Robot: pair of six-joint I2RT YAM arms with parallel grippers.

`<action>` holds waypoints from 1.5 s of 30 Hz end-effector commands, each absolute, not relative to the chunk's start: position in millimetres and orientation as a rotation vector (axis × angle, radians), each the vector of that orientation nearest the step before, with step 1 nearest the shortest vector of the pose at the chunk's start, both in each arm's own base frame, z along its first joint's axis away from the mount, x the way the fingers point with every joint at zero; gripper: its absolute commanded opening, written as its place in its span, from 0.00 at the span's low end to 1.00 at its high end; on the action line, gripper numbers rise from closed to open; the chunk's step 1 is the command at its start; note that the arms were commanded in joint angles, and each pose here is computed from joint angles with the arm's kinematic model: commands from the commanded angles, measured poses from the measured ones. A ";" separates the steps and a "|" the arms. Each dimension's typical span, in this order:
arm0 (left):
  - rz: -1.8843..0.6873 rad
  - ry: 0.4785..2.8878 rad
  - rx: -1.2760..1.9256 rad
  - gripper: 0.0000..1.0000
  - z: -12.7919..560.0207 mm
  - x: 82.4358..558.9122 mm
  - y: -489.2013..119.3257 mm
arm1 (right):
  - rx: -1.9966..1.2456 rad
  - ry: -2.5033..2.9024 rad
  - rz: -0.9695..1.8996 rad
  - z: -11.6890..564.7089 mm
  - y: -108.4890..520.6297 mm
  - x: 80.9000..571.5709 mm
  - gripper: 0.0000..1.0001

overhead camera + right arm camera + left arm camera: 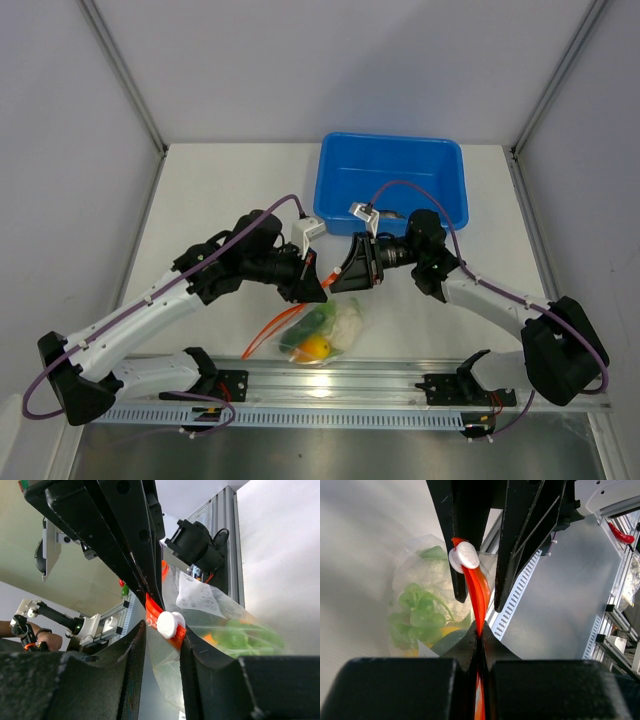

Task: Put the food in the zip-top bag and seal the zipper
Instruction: Zip the zipper food storage bag at the center of the board.

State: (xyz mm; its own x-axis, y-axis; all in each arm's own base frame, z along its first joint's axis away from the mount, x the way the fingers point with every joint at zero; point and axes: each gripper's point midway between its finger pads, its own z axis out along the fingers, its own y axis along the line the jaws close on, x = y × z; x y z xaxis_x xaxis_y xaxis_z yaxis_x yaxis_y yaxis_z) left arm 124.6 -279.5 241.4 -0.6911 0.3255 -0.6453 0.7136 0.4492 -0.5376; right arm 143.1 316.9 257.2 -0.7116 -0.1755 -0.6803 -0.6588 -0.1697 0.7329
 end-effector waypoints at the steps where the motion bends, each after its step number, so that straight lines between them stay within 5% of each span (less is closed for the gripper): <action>1: -1.173 2.167 0.889 0.01 255.3 128.8 -282.8 | -1.005 1.680 1.947 264.6 315.1 135.8 0.34; 7: -1.162 2.176 0.883 0.01 252.9 129.4 -280.8 | -0.978 1.693 1.941 262.3 314.7 137.0 0.24; 11: -1.155 2.182 0.876 0.01 252.0 130.7 -279.6 | -0.949 1.709 1.930 260.3 313.1 139.5 0.00; 17: -1.120 2.223 0.855 0.01 245.7 133.5 -276.0 | -0.906 1.717 1.894 263.2 311.0 147.1 0.00; 22: -1.126 2.240 0.826 0.47 251.6 136.2 -277.6 | -0.904 1.740 1.849 259.7 311.6 149.4 0.00; 25: -1.163 2.214 0.799 0.54 266.7 140.5 -281.9 | -0.916 1.738 1.844 261.2 312.0 145.9 0.00; 38: -1.421 2.204 0.747 0.53 289.5 152.4 -302.8 | -0.981 1.759 1.820 260.4 314.4 135.6 0.00; 45: -1.481 2.257 0.762 0.41 280.6 151.7 -311.3 | -0.977 1.762 1.821 260.0 316.4 138.2 0.00</action>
State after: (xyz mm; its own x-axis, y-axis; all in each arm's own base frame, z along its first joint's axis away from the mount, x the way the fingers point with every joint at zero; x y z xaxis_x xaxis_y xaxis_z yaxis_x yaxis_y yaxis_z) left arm 151.3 -303.3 256.0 -0.8188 0.2608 -0.5114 0.5739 0.3930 -0.7185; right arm 134.0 312.7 235.0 -0.7267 -0.2071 -0.6550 -0.6575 -0.0666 0.7505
